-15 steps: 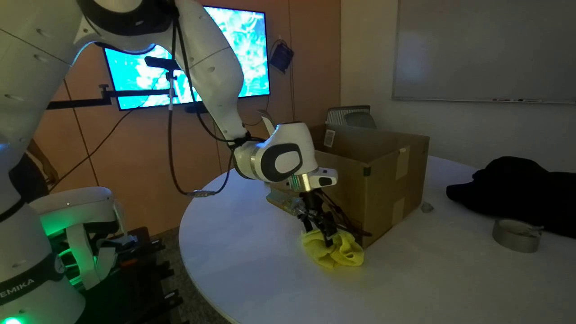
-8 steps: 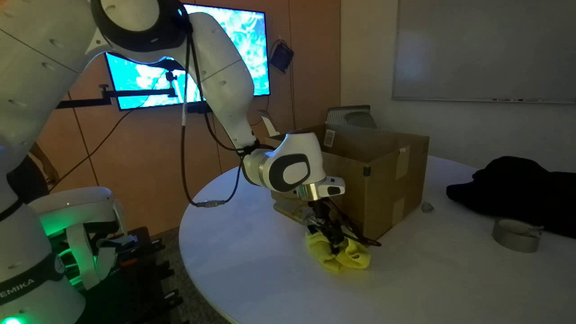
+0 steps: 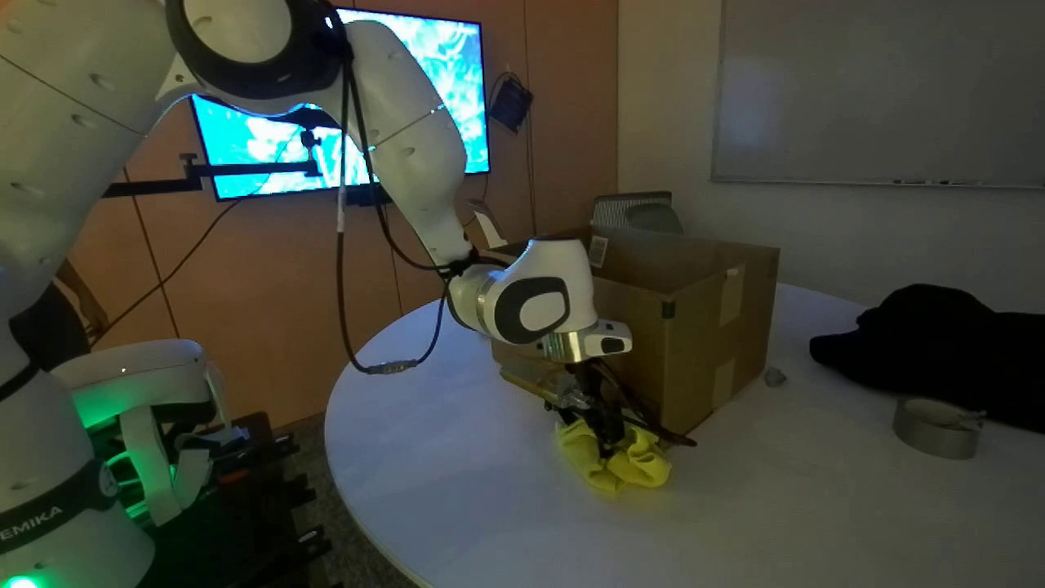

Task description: Put the marker in the yellow towel and wrap the marker, then put the towel in the box

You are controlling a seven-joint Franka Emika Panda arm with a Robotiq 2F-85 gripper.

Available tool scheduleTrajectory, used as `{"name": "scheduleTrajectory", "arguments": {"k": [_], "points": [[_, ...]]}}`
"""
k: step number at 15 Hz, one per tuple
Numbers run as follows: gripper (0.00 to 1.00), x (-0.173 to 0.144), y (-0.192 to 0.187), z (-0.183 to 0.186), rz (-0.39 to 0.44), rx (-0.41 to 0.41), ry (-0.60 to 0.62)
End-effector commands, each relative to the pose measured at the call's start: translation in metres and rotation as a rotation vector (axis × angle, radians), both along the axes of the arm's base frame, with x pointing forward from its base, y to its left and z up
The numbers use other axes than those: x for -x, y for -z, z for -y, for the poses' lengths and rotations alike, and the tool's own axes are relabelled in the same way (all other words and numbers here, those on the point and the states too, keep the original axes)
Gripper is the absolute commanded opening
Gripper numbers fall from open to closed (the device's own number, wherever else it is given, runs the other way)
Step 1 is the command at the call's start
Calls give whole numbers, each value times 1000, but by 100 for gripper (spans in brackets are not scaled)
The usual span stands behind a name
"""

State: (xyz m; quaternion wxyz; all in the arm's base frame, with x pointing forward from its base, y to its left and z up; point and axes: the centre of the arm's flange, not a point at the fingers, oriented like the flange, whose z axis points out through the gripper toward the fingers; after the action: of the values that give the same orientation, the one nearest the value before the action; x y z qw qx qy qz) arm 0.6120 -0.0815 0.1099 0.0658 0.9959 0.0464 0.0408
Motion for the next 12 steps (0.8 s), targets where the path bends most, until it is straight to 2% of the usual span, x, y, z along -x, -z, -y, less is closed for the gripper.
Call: {"name": "scheduleTrajectory", "arguments": {"k": [1, 6, 9, 12], "points": [[49, -2, 6, 5, -22, -13, -12], [13, 12, -19, 8, -49, 4, -3], [7, 26, -45, 5, -54, 1, -5], [10, 41, -83, 0, -35, 15, -5]]}}
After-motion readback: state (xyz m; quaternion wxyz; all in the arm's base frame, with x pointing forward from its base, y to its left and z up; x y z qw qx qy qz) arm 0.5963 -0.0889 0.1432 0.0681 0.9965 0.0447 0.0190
